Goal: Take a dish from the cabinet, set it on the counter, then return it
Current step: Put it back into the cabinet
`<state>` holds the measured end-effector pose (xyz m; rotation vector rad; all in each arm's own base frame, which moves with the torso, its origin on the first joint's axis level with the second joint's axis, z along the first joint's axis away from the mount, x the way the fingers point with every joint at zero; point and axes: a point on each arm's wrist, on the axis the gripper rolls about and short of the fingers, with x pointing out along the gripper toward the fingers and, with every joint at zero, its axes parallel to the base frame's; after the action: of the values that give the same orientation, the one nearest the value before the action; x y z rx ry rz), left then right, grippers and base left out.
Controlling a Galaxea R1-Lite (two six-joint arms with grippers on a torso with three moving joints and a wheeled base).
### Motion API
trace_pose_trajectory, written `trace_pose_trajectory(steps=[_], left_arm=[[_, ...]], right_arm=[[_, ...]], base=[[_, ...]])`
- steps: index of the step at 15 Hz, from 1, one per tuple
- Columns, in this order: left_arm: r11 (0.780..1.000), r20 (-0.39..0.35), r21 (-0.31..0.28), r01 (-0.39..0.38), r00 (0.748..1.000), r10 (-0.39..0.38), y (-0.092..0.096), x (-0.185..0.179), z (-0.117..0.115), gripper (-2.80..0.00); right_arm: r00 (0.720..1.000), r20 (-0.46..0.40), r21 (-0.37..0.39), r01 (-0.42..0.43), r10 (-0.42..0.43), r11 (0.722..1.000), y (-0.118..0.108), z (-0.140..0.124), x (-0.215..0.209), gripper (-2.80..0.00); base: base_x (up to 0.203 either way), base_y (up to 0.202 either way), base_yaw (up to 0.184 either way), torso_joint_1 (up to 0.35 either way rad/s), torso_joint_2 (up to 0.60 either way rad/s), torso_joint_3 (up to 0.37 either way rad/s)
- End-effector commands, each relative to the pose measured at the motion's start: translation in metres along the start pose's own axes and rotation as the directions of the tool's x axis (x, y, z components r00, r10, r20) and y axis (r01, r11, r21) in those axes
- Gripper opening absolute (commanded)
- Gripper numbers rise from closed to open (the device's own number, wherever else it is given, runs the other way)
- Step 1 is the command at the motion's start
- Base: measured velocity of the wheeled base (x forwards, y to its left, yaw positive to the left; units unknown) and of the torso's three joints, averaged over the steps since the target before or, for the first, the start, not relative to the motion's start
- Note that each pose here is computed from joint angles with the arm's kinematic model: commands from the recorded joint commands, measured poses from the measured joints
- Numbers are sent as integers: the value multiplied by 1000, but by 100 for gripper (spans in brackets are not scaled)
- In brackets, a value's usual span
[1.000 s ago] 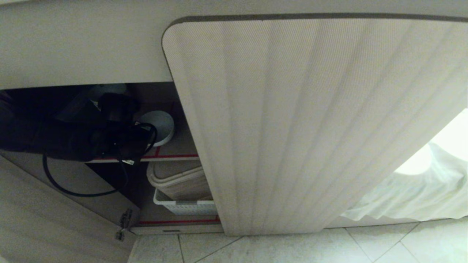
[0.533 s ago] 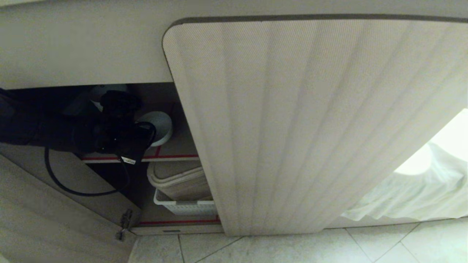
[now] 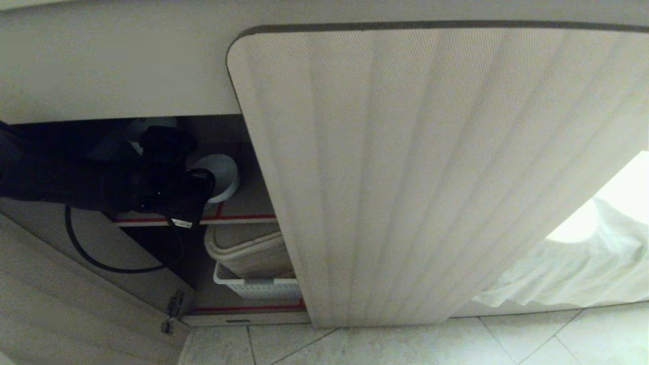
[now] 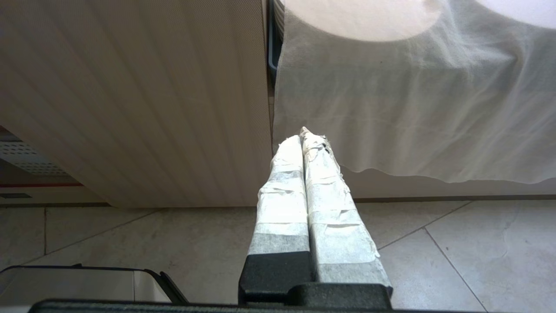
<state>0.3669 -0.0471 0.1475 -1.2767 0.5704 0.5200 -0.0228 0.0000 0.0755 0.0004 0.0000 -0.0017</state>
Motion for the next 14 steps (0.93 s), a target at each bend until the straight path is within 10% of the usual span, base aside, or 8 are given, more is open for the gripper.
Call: trace_pose_trajectory(steps=[1,11,12,14], left_arm=[[1000,0,-10,-1,1000,1,0,2,0,-280],[999,-9,-35,36,999,-36,-11,2,1,-273],[999,-10,-34,37,999,-37,-12,2,0,0],[999,-9,-34,36,999,-36,-12,3,0,0]], right_arm=[[1000,0,0,0,0,1000,0,0,0,-280],[1000,0,0,0,0,1000,0,0,0,-280],[1000,0,0,-2,2,1000,0,0,0,-280],[1000,0,0,-2,2,1000,0,0,0,-280]], base=[[0,0,0,0,0,0],[0,0,0,0,0,0],[0,0,0,0,0,0],[0,0,0,0,0,0]])
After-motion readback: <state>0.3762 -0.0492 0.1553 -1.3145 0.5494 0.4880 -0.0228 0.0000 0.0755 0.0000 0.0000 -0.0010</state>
